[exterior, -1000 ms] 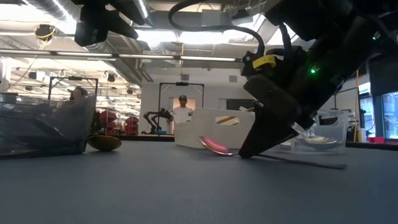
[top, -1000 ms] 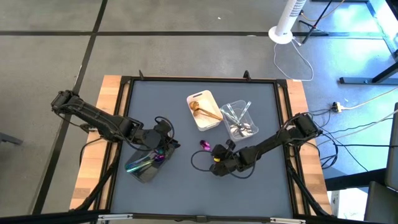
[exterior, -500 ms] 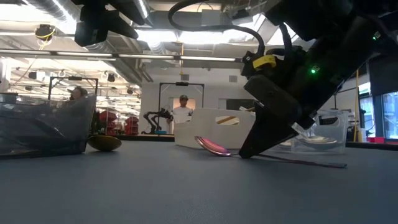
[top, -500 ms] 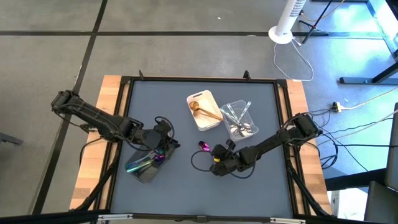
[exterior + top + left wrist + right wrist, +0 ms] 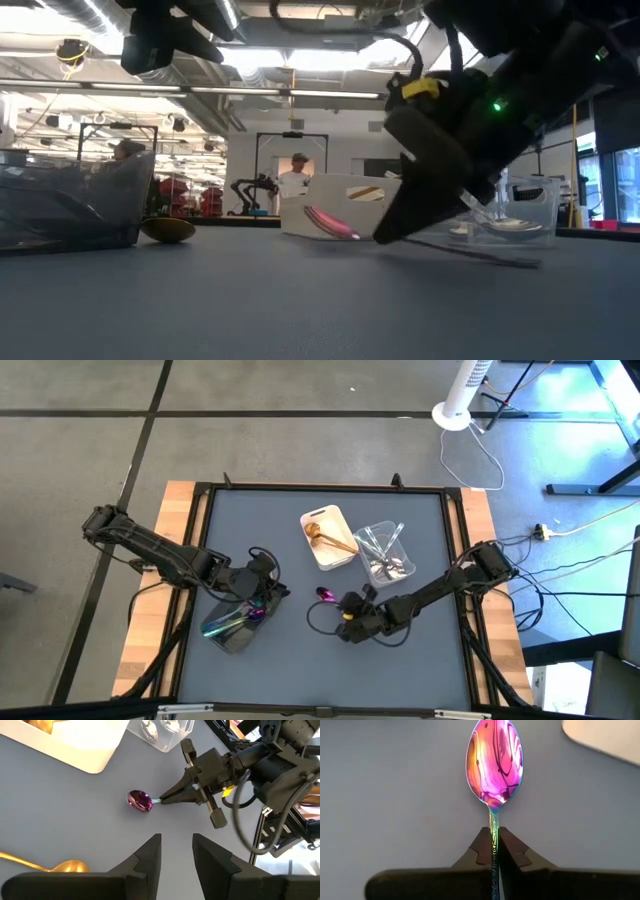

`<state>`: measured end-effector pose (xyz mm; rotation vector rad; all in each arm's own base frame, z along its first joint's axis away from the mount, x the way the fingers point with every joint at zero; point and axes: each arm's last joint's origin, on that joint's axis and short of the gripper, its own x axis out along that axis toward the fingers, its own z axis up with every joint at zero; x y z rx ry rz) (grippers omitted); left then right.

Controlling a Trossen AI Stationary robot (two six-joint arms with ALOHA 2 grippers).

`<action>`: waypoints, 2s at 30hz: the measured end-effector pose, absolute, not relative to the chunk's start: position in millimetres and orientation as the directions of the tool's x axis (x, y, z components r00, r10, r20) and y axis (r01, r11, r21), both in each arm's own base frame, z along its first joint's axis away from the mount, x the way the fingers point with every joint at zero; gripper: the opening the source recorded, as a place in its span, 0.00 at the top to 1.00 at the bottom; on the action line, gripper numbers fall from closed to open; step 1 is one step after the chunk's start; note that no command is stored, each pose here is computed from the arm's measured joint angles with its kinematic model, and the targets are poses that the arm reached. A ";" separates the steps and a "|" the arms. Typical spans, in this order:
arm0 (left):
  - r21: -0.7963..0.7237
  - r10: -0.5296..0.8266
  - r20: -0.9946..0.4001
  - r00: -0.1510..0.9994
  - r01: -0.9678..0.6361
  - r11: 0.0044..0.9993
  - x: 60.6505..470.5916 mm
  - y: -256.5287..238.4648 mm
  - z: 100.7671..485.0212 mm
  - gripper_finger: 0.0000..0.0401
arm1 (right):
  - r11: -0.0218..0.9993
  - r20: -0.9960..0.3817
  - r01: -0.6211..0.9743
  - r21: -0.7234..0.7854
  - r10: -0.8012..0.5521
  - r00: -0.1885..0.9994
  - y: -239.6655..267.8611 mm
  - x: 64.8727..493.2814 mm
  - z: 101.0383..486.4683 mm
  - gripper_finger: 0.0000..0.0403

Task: Sort silverware by color (type)
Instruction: Put the iridescent spoon into the black bin

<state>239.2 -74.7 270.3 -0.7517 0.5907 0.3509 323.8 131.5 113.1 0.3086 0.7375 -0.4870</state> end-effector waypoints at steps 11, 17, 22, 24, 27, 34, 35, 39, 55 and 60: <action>-0.534 0.089 -0.614 0.784 -0.496 0.685 239.2 -74.8 270.3 0.74 | 0.868 -0.571 0.461 0.187 -0.286 0.770 136.3 338.8 127.5 1.00; -0.534 0.089 -0.614 0.784 -0.496 0.685 239.2 -74.8 270.3 0.74 | 0.871 -0.468 0.428 0.239 -0.283 0.837 134.4 349.1 139.0 1.00; -0.535 0.089 -0.614 0.784 -0.497 0.684 239.2 -74.8 270.4 0.74 | 0.867 -0.368 0.404 0.293 -0.288 0.884 129.9 357.7 150.3 1.00; -0.537 0.089 -0.614 0.784 -0.498 0.681 239.2 -74.8 270.4 0.74 | 0.860 -0.330 0.395 0.323 -0.288 0.899 128.5 360.5 154.7 1.00; -0.539 0.089 -0.614 0.784 -0.499 0.679 239.2 -74.8 270.4 0.74 | 0.850 -0.286 0.380 0.366 -0.285 0.915 125.0 364.1 159.9 1.00; -0.558 0.121 -0.606 0.786 -0.529 0.640 239.3 -73.8 270.6 0.74 | 0.833 -0.200 0.332 0.442 -0.269 0.942 119.8 369.6 170.1 1.00; -0.558 0.130 -0.604 0.786 -0.534 0.635 239.3 -73.5 270.7 0.74 | 0.832 -0.189 0.323 0.451 -0.265 0.946 119.9 370.0 171.4 1.00; -0.574 0.163 -0.594 0.787 -0.558 0.599 239.4 -72.6 271.0 0.74 | 0.823 -0.145 0.298 0.484 -0.260 0.955 118.5 371.7 176.4 1.00; -0.620 0.219 -0.566 0.795 -0.585 0.522 264.4 -78.8 252.7 0.74 | 0.803 -0.093 0.298 0.517 -0.293 0.952 115.4 373.0 182.5 1.00; -0.613 0.239 -0.562 0.792 -0.593 0.522 274.2 -81.6 242.8 0.74 | 0.802 -0.104 0.315 0.507 -0.305 0.947 115.3 372.5 181.0 1.00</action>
